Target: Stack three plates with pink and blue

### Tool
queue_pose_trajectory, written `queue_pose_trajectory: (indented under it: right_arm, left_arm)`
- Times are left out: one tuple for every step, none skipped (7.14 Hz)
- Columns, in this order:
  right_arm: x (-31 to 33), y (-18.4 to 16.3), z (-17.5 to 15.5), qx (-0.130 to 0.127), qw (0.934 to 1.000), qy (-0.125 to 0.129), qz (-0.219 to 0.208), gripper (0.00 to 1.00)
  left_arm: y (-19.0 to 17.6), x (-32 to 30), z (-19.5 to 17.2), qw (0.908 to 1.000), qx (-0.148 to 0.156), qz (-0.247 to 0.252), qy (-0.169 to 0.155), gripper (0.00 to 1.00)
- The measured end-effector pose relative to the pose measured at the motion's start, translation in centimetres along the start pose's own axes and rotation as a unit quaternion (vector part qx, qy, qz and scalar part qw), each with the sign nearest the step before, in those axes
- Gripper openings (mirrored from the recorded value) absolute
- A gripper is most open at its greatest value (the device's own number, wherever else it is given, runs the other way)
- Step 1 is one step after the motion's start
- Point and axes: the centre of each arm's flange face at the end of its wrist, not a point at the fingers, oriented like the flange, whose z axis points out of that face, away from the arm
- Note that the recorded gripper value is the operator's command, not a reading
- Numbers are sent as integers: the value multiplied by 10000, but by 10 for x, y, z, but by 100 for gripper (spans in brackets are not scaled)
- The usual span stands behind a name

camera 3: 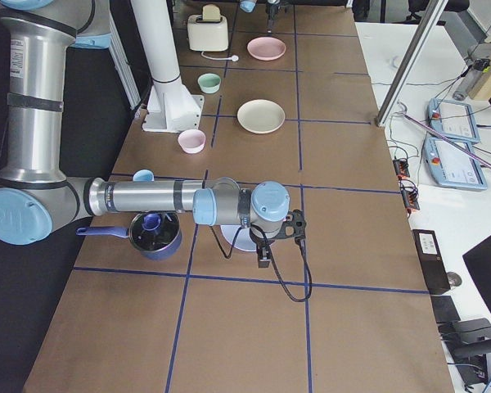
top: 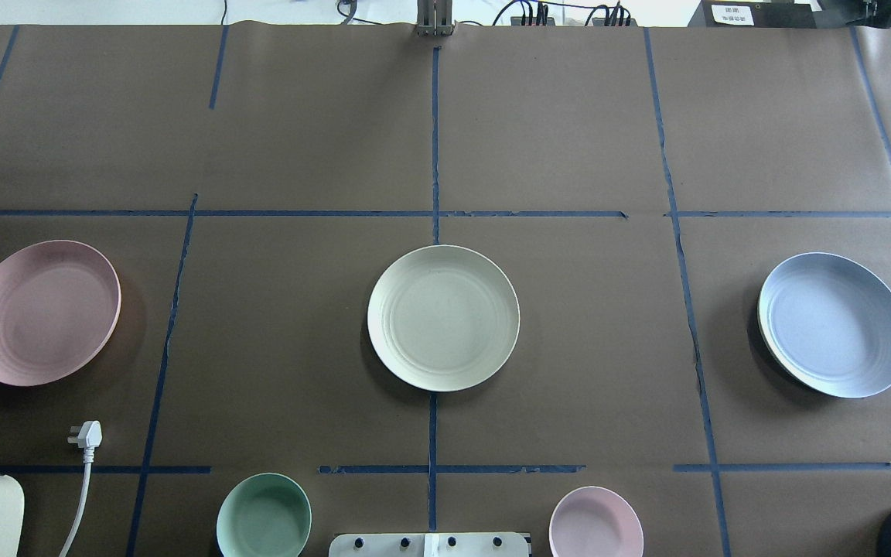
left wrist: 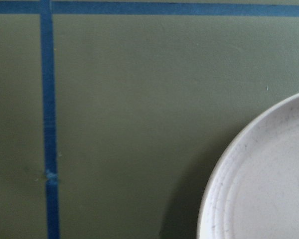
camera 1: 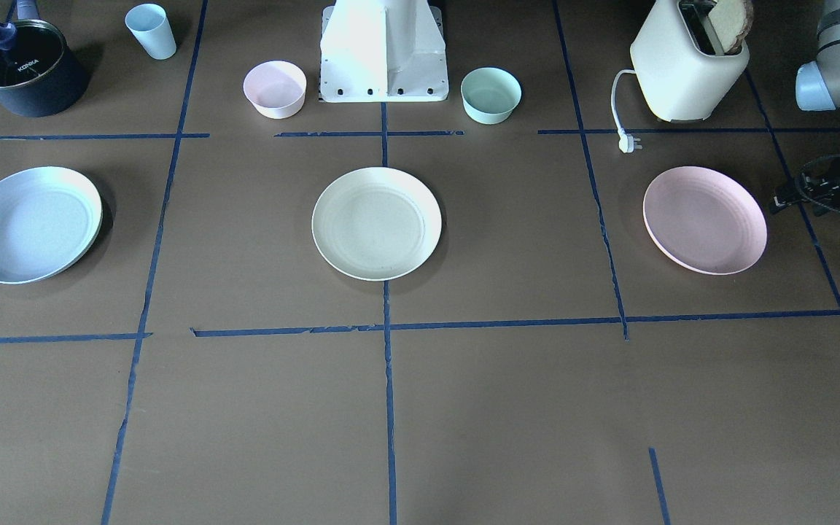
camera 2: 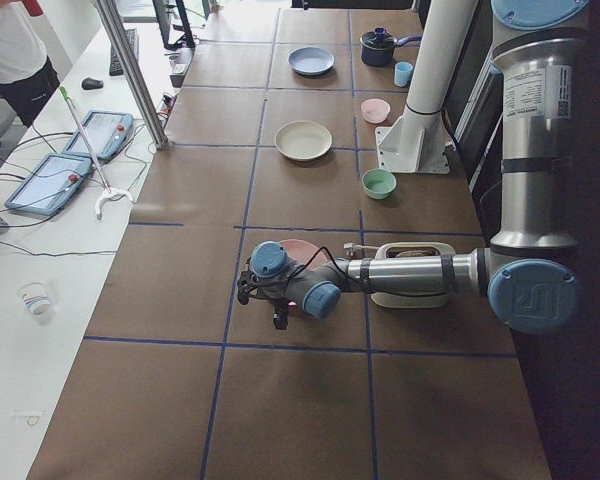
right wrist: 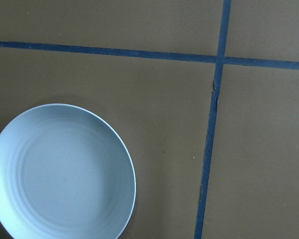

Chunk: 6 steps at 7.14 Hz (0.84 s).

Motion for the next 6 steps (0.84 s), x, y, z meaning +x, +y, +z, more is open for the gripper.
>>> queue_pose_trajectory:
  right_arm:
    - [0, 0, 0, -3, 10000, -2, -2, 100]
    - [0, 0, 0, -3, 10000, -3, 0, 100]
    - [-1, 0, 1, -4, 10000, -3, 1, 100]
    - [-1, 0, 1, -5, 10000, -3, 3, 100]
    - [-1, 0, 0, -6, 10000, -4, 4, 100]
    - [-1, -1, 0, -5, 10000, -3, 3, 100]
  left_arm:
    - [-1, 6, 7, 10000, -29, -27, 13, 8]
    - [-1, 10, 12, 10000, -61, -29, 15, 0]
    - [-1, 13, 14, 10000, -75, -8, 20, 0]
    - [-5, 20, 13, 9999, -58, 59, 57, 0]
    - [-15, 37, 8, 9997, 13, 181, 147, 0]
    - [-33, 68, 0, 9989, 54, 337, 323, 0]
